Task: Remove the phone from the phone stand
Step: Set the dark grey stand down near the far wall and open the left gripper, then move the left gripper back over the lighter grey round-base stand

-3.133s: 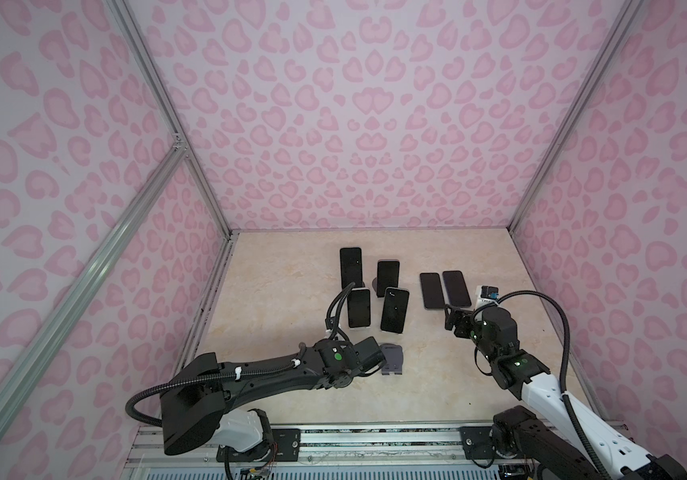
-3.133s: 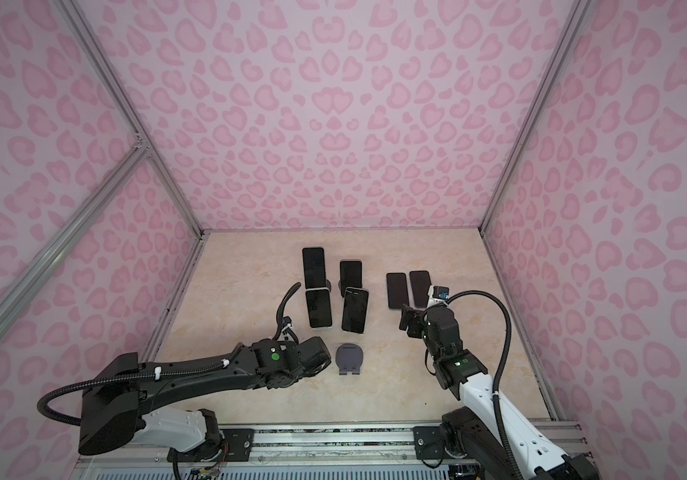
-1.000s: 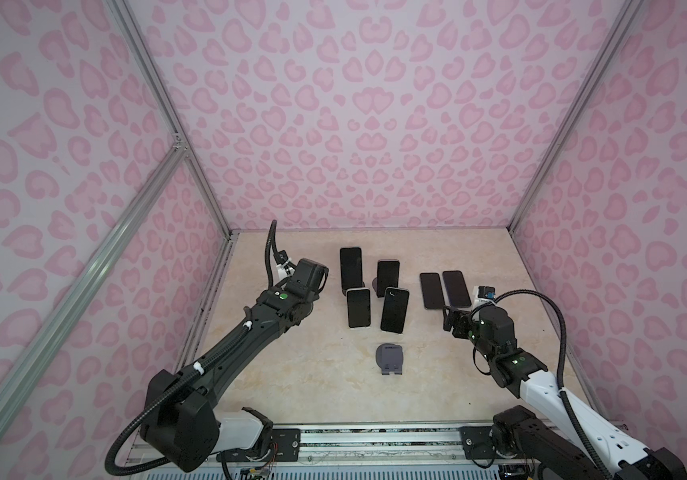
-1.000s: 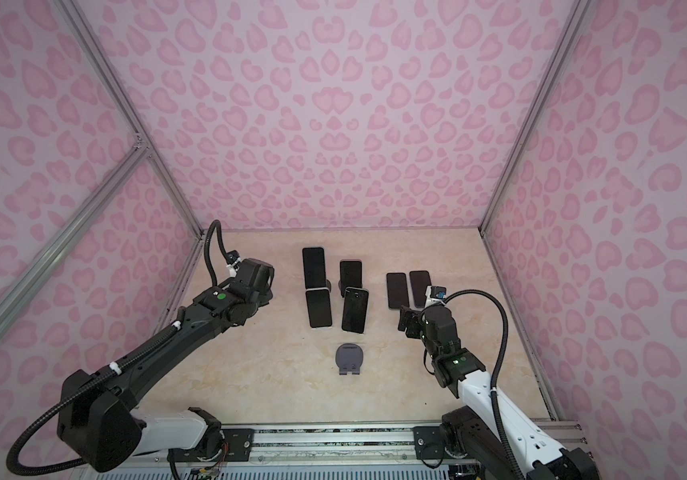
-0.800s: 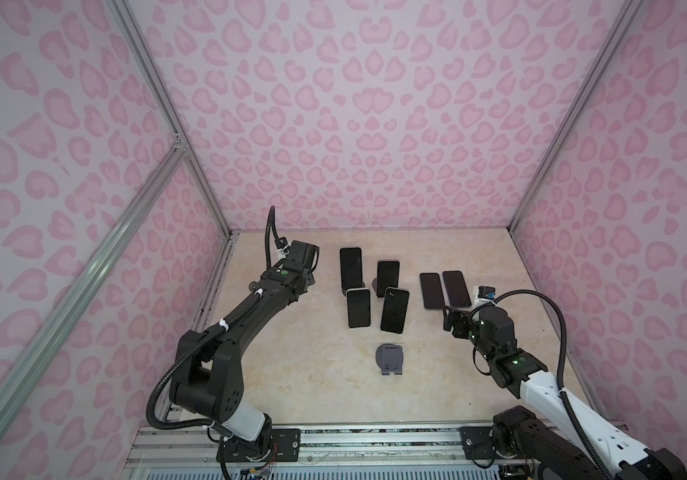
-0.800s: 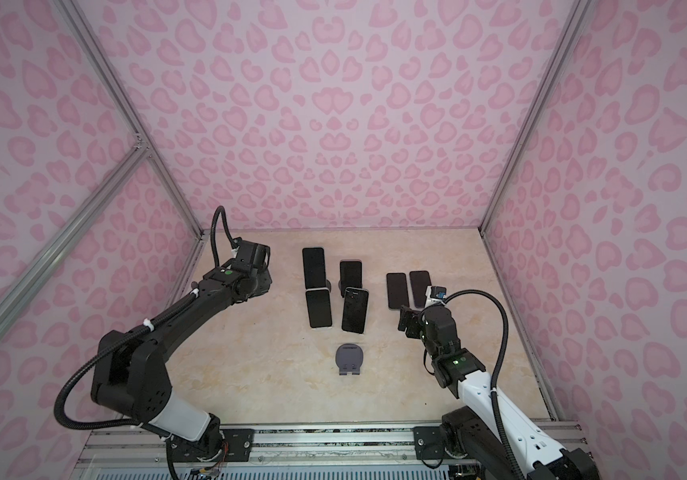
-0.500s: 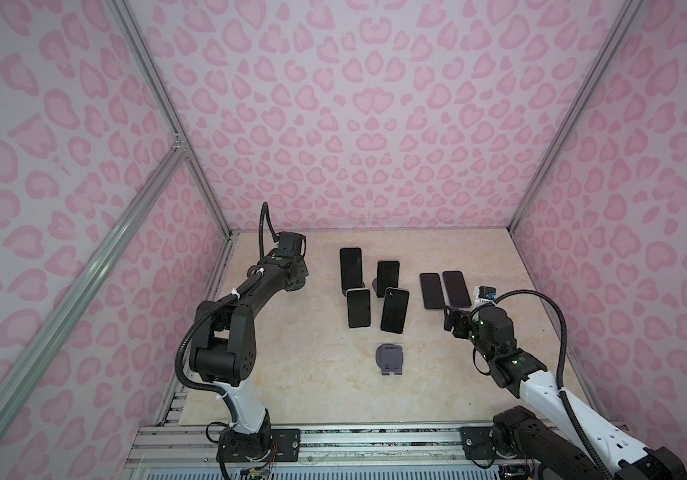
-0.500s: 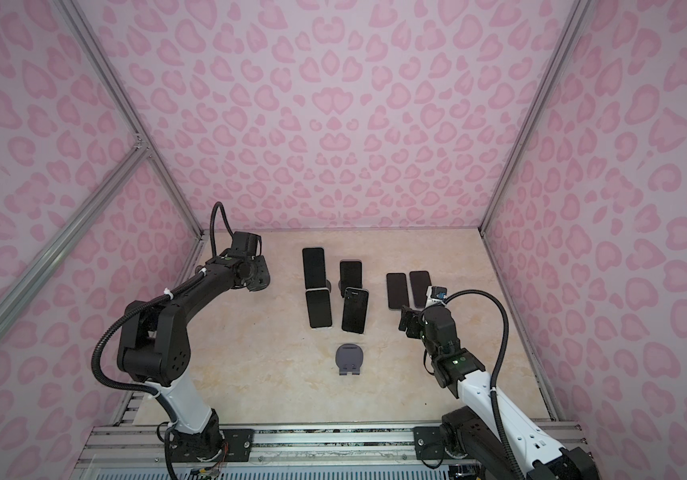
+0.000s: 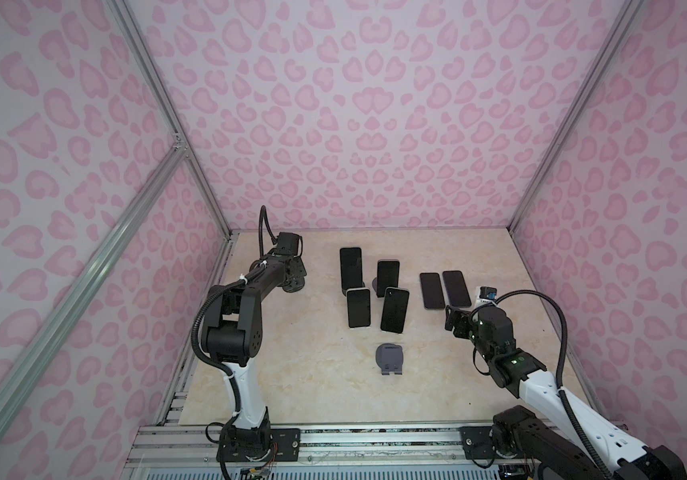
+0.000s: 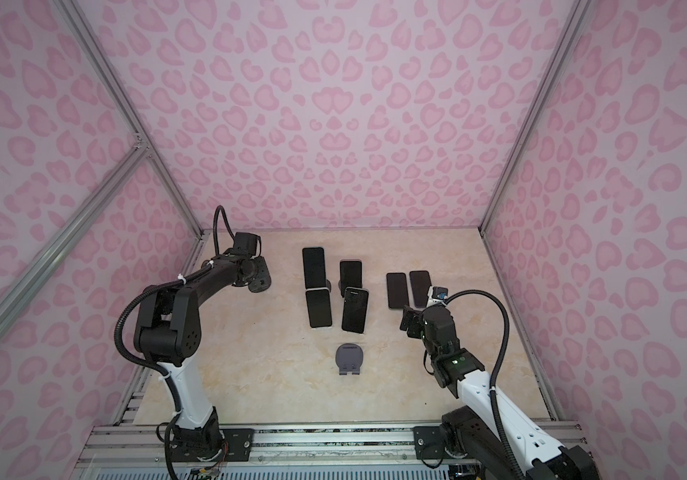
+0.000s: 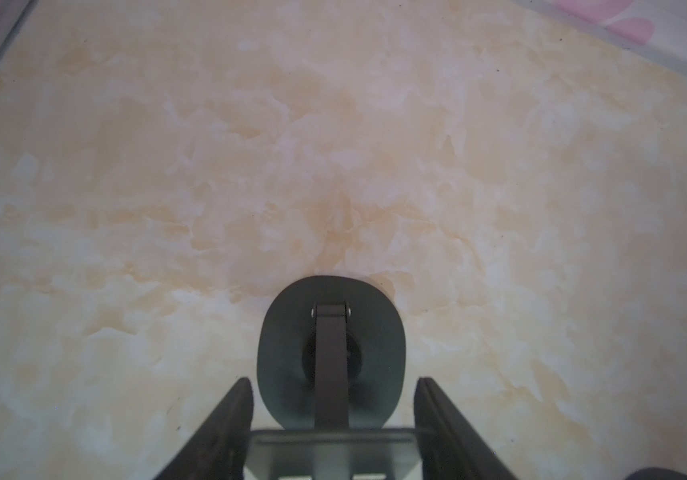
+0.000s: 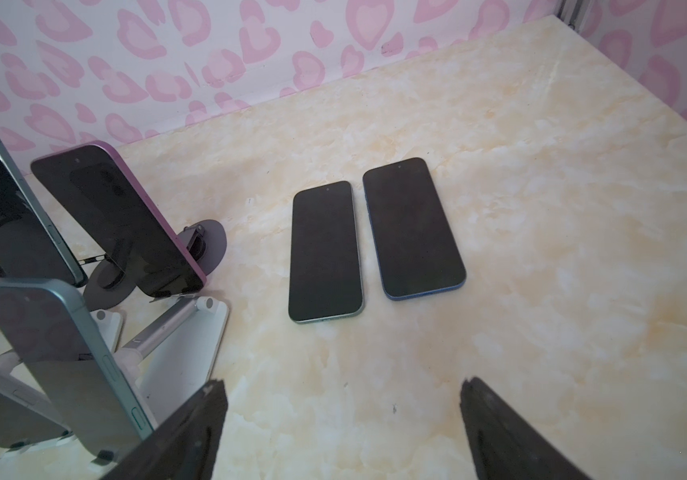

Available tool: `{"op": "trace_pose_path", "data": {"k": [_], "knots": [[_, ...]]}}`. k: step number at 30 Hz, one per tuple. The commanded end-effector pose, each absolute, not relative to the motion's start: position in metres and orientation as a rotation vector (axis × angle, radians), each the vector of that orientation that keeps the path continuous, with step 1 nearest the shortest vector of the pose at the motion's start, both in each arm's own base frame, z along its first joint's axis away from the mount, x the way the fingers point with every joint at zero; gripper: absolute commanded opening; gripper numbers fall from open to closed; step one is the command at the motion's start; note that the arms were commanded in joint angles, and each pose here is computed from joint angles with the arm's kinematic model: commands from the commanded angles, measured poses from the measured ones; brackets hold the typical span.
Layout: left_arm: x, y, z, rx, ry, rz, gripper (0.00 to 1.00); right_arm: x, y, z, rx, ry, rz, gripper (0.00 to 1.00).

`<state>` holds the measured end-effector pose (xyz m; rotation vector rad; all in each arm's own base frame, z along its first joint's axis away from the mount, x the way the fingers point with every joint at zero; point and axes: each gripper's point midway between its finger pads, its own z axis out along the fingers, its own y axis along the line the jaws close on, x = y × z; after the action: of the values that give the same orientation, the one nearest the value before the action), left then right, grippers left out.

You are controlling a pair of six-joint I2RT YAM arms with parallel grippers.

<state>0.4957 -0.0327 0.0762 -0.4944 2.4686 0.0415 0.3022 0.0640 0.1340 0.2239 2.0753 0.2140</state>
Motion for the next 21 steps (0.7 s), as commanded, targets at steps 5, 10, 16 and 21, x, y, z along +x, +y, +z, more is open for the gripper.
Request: {"op": "trace_pose_path", "data": {"k": [5,10,16,21], "knots": [[0.498,-0.032,0.079,-0.484,2.465,0.044,0.77,0.304,0.062,0.136,0.228,2.06,0.203,0.91],[0.49,-0.026,0.118,-0.49,2.414,0.066,0.88,0.304,0.063,0.135,0.223,2.064,0.204,0.91],[0.455,-0.024,0.209,-0.522,2.27,-0.032,0.95,0.305,0.064,0.134,0.22,2.075,0.197,0.92],[0.38,-0.068,0.223,-0.474,2.246,-0.213,0.98,0.303,0.059,0.138,0.231,2.05,0.179,0.91]]}}
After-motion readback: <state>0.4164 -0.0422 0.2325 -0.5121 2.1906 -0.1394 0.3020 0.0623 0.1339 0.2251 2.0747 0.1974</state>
